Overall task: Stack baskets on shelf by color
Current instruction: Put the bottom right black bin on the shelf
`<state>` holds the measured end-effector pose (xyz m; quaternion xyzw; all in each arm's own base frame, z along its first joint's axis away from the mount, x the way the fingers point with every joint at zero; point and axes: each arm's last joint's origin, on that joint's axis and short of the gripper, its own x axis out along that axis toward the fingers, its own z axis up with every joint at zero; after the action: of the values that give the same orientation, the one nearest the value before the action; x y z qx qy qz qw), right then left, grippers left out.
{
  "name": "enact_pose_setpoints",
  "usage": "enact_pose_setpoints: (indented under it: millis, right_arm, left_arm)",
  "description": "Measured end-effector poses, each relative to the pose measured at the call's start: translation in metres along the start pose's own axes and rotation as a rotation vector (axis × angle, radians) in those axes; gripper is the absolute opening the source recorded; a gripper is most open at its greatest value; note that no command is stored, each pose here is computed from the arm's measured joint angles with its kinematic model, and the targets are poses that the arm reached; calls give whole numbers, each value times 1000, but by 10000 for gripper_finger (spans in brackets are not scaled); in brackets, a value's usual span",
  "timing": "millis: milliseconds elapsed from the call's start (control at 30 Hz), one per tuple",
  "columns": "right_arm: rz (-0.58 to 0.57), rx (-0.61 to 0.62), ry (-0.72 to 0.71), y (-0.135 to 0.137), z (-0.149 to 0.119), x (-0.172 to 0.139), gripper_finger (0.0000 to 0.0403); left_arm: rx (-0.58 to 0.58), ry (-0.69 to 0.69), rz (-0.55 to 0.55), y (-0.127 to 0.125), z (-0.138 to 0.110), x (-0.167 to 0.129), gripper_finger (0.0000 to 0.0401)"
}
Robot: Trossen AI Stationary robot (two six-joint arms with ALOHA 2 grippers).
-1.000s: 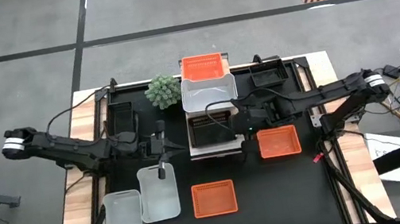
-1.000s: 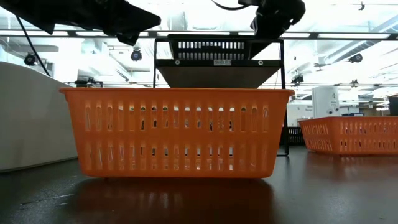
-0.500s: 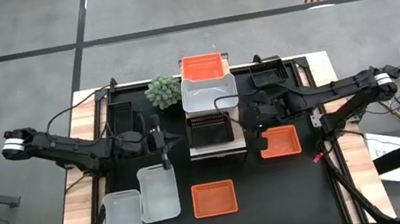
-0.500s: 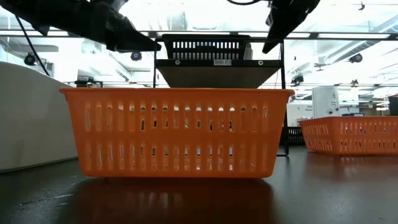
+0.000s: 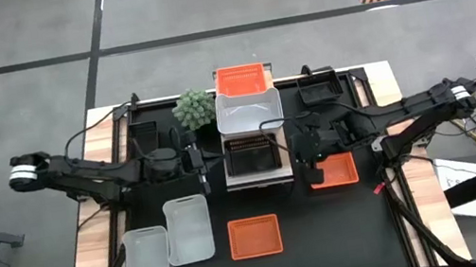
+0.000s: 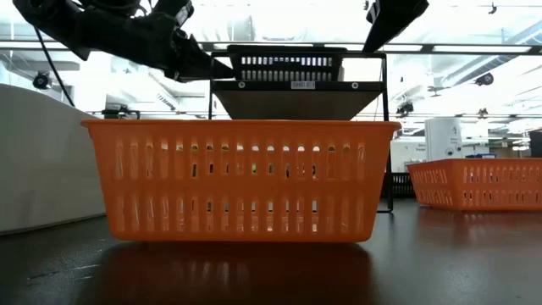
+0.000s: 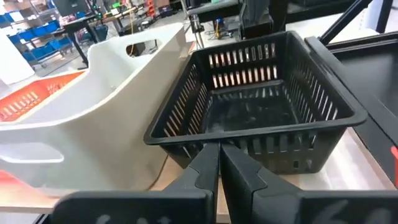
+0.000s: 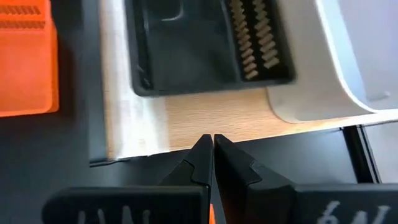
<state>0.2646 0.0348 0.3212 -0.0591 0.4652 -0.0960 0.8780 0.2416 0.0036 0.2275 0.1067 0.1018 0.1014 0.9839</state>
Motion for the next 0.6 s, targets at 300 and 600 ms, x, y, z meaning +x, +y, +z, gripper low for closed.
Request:
enact_pose_setpoints:
  millis: [300,600]
  right_arm:
    - [-50,-62,-11,9,-4,2,9]
    - [-54,-155,-146,15,-7,23,8]
  left_arm:
    - [-81,4,-4,0,2,-2,0]
    - [-187,-71,-103,-16,21,-27,0]
